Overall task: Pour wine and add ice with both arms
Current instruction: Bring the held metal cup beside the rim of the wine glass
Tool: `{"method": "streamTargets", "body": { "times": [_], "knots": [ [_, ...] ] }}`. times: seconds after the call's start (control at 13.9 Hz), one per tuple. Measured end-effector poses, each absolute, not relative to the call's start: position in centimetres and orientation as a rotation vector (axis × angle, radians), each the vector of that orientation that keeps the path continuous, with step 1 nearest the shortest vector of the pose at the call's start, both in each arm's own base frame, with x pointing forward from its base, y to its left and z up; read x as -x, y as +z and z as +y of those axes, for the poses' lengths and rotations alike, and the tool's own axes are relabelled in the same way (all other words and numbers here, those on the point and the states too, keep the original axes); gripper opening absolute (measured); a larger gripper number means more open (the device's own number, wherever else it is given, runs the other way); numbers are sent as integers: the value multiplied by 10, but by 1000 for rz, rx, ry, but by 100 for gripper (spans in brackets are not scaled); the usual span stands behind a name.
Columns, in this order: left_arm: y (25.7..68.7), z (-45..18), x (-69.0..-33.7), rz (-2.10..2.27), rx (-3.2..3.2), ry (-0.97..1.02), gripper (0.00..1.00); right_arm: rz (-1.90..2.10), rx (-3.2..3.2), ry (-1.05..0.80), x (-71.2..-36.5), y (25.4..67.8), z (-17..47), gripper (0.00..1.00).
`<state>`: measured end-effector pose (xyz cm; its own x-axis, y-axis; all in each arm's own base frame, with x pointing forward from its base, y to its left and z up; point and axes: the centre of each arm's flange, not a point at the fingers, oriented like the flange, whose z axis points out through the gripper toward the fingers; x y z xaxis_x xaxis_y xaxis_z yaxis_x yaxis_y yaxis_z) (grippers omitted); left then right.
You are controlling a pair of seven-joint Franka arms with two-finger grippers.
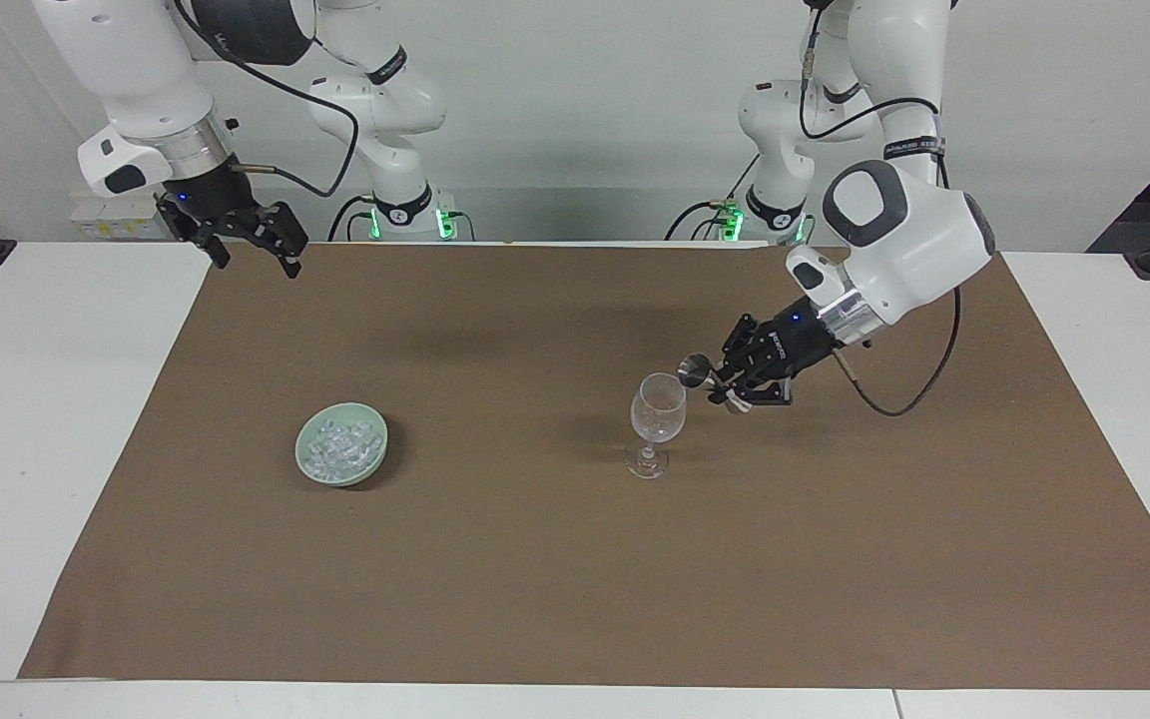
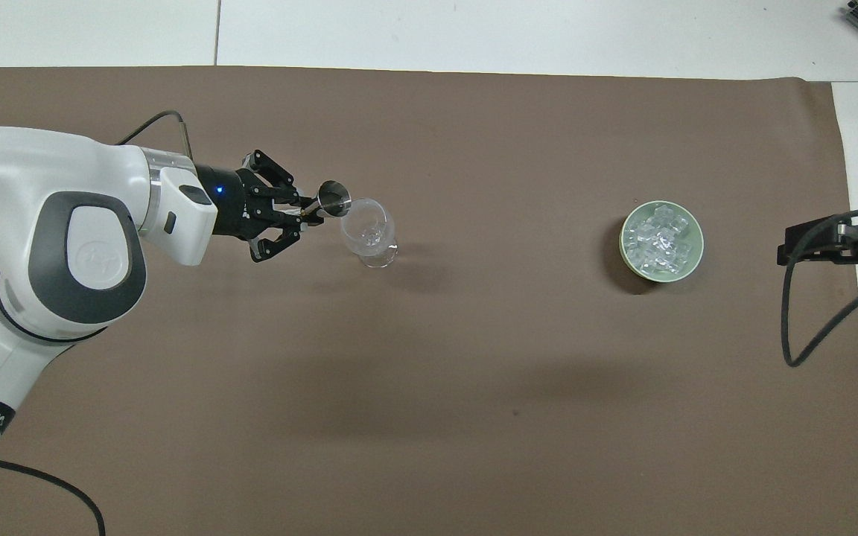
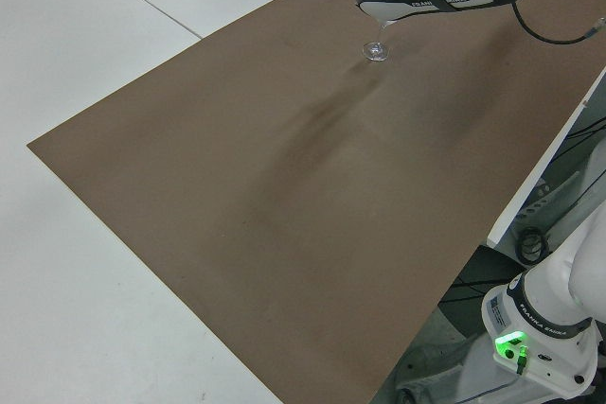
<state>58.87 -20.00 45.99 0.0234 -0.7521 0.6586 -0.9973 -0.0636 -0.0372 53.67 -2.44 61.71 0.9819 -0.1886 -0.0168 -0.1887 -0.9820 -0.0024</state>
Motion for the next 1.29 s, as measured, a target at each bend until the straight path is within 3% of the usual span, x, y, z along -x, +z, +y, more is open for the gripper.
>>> {"method": "streamTargets", "body": {
  "times": [1.29],
  "knots": [
    [477, -223, -585, -1863, -1996, 608, 22, 293, 3124, 25, -536, 618, -23, 100]
  ]
}}
